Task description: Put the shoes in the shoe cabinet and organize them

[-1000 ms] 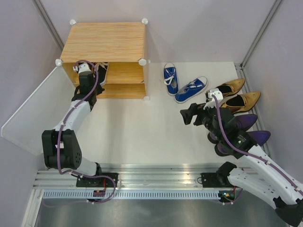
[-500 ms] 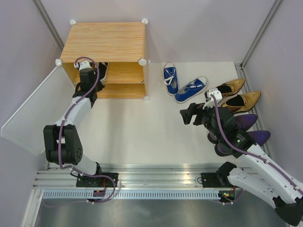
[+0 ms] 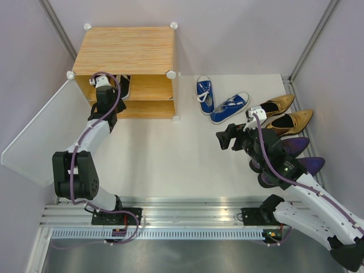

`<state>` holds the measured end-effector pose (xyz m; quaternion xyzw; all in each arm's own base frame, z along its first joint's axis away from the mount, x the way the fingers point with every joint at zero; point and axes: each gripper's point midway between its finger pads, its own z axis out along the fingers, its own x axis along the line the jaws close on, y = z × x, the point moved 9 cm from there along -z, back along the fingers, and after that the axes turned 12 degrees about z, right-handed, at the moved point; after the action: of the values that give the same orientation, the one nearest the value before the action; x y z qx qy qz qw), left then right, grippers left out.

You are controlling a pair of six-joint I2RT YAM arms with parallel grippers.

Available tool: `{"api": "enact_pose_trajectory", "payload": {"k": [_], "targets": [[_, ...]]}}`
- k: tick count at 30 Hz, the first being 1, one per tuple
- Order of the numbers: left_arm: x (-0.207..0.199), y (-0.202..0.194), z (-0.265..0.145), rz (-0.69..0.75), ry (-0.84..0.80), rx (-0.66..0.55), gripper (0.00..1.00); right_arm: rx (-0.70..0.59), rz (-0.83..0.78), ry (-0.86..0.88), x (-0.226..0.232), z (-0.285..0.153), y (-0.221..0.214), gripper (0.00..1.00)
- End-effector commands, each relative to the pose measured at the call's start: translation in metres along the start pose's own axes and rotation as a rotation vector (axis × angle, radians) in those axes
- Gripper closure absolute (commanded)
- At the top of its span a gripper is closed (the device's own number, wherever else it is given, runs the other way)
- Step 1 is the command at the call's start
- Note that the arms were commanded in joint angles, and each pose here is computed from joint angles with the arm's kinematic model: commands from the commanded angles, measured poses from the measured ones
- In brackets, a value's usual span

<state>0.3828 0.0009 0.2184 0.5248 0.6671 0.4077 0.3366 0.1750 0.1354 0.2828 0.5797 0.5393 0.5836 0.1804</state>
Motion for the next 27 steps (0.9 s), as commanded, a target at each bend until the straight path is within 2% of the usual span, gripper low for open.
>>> {"api": "enact_pose_trajectory", "payload": {"k": [1, 4, 5, 8, 19, 27], "targets": [[0.0, 0.016, -0.018, -0.046, -0.034, -0.106, 0.53, -0.054, 0.015, 0.025, 0.005, -0.003, 0.011, 0.13], [0.005, 0.019, -0.029, -0.05, -0.008, -0.134, 0.55, -0.054, 0.019, 0.034, 0.005, -0.004, 0.011, 0.13], [0.006, 0.021, -0.032, -0.047, 0.0, -0.141, 0.63, -0.053, 0.019, 0.035, 0.005, -0.004, 0.011, 0.13], [0.01, 0.029, -0.038, -0.038, 0.032, -0.168, 0.72, -0.055, 0.021, 0.04, 0.005, -0.006, 0.011, 0.13], [0.022, 0.058, -0.018, -0.049, 0.075, -0.206, 0.84, -0.063, 0.021, 0.031, 0.004, -0.006, 0.012, 0.13], [0.014, 0.049, 0.002, -0.102, 0.003, -0.189, 0.89, -0.061, 0.013, 0.009, 0.003, -0.002, 0.011, 0.13]]}}
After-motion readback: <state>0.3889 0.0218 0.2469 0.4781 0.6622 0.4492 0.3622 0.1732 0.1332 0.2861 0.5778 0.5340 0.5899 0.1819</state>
